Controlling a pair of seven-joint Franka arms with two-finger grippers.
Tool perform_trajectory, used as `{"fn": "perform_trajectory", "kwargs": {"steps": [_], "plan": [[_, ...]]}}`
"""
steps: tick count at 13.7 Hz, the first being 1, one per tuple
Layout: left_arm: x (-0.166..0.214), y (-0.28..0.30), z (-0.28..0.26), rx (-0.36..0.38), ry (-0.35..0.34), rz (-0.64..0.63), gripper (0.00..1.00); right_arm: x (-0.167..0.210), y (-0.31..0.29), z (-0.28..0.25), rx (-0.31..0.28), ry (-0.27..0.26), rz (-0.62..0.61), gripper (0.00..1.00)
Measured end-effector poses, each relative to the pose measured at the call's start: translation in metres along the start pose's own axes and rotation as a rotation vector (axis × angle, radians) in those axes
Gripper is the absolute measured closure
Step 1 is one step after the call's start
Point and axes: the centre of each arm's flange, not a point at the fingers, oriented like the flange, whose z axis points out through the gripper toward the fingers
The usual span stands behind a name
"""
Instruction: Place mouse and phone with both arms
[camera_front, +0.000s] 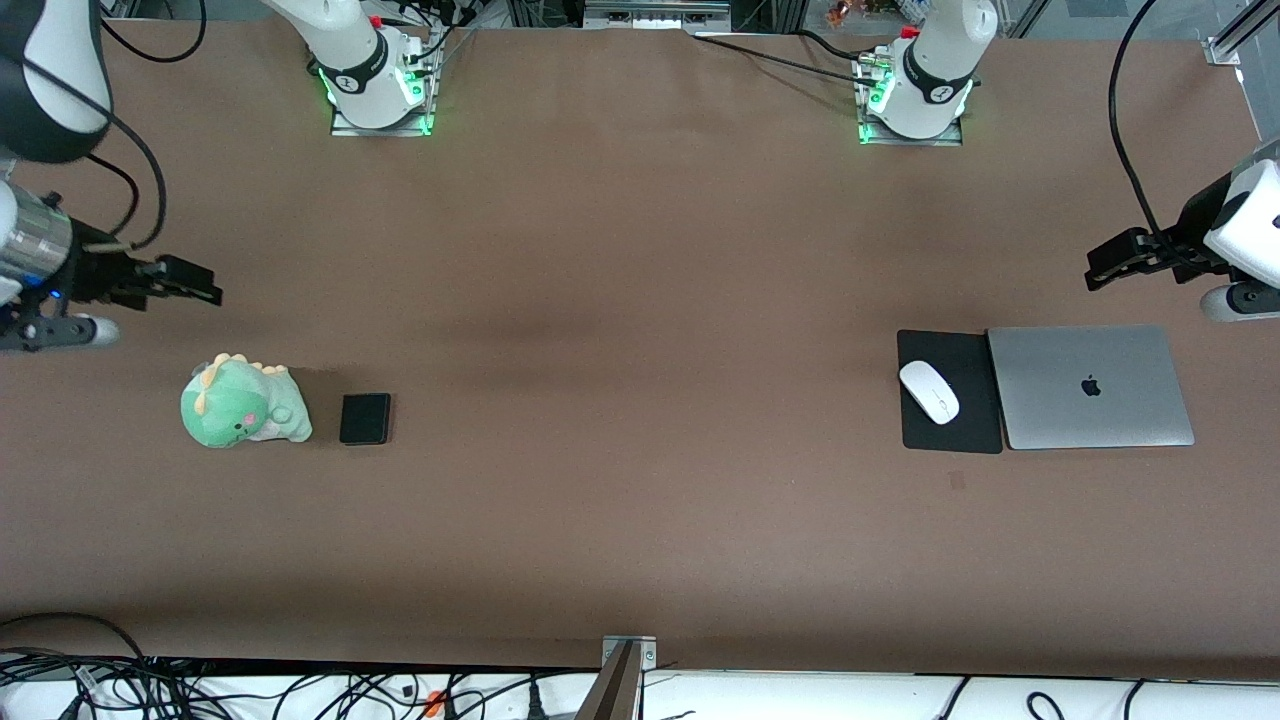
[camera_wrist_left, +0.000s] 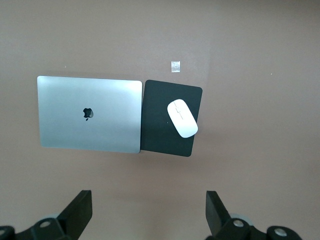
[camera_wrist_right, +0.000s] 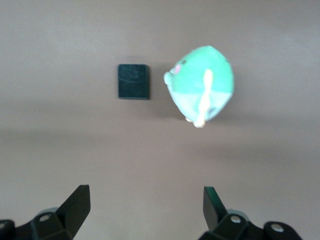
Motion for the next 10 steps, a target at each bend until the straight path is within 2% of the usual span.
{"fn": "perform_trajectory", "kwargs": {"steps": [3,6,10], "plan": [[0.000,0.000,0.000,0.000,0.000,0.000,0.00,-0.022,0.005,-0.030,-0.056,0.015,-0.010,0.00],[0.000,0.000,0.000,0.000,0.000,0.000,0.00,-0.036,0.002,-0.051,-0.085,0.036,-0.020,0.00],[0.000,0.000,0.000,0.000,0.000,0.001,0.00,-0.039,-0.001,-0.089,-0.098,0.115,-0.023,0.00]]}}
